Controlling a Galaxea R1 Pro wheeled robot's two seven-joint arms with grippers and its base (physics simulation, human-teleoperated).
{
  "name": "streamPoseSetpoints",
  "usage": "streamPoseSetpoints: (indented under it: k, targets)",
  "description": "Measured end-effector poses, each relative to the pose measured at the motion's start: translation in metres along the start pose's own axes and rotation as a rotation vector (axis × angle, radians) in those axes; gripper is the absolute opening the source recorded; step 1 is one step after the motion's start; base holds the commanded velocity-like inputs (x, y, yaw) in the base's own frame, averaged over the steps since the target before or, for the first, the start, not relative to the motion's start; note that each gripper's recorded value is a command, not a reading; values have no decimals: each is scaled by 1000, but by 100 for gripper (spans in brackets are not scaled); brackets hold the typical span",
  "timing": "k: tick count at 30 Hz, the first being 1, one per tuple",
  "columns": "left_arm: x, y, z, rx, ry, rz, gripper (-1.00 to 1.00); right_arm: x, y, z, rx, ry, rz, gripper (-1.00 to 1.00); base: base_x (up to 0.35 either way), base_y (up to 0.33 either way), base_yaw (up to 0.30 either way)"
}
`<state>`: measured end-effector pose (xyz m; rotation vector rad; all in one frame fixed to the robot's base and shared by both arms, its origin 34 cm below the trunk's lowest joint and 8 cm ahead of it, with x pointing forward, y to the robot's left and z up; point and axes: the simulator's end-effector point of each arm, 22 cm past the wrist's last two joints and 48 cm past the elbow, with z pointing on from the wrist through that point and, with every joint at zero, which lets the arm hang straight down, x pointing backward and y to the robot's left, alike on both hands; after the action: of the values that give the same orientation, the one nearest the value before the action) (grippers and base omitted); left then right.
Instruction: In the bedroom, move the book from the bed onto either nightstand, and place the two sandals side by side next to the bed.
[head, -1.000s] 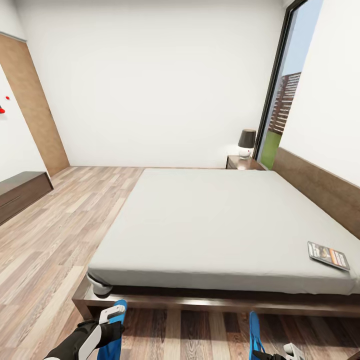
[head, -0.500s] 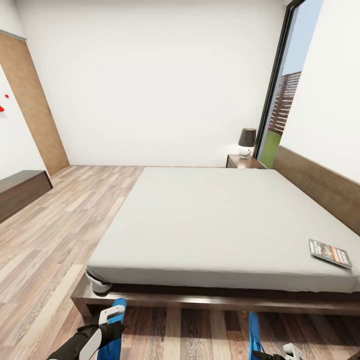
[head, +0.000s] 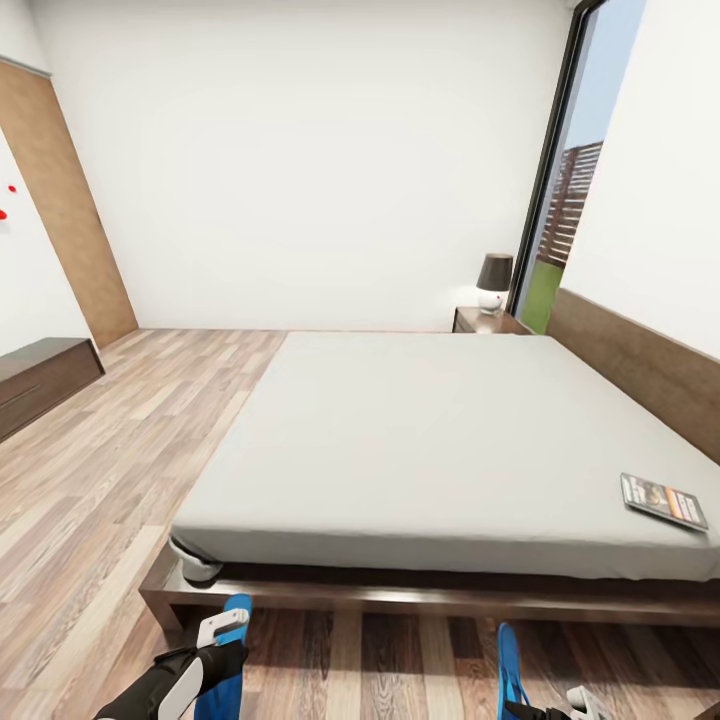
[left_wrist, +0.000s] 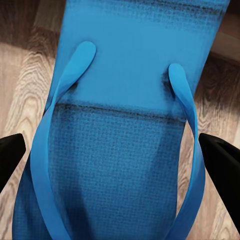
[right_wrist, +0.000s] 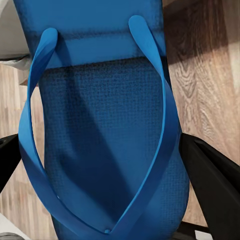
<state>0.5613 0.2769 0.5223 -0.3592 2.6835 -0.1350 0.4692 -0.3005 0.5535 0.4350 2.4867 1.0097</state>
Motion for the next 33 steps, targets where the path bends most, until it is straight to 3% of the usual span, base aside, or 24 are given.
streamPoseSetpoints:
  k: [33]
  targets:
    - [29, 10, 52, 0, -1, 3, -100, 20, -44, 37, 0, -1, -2, -100, 0, 0, 0]
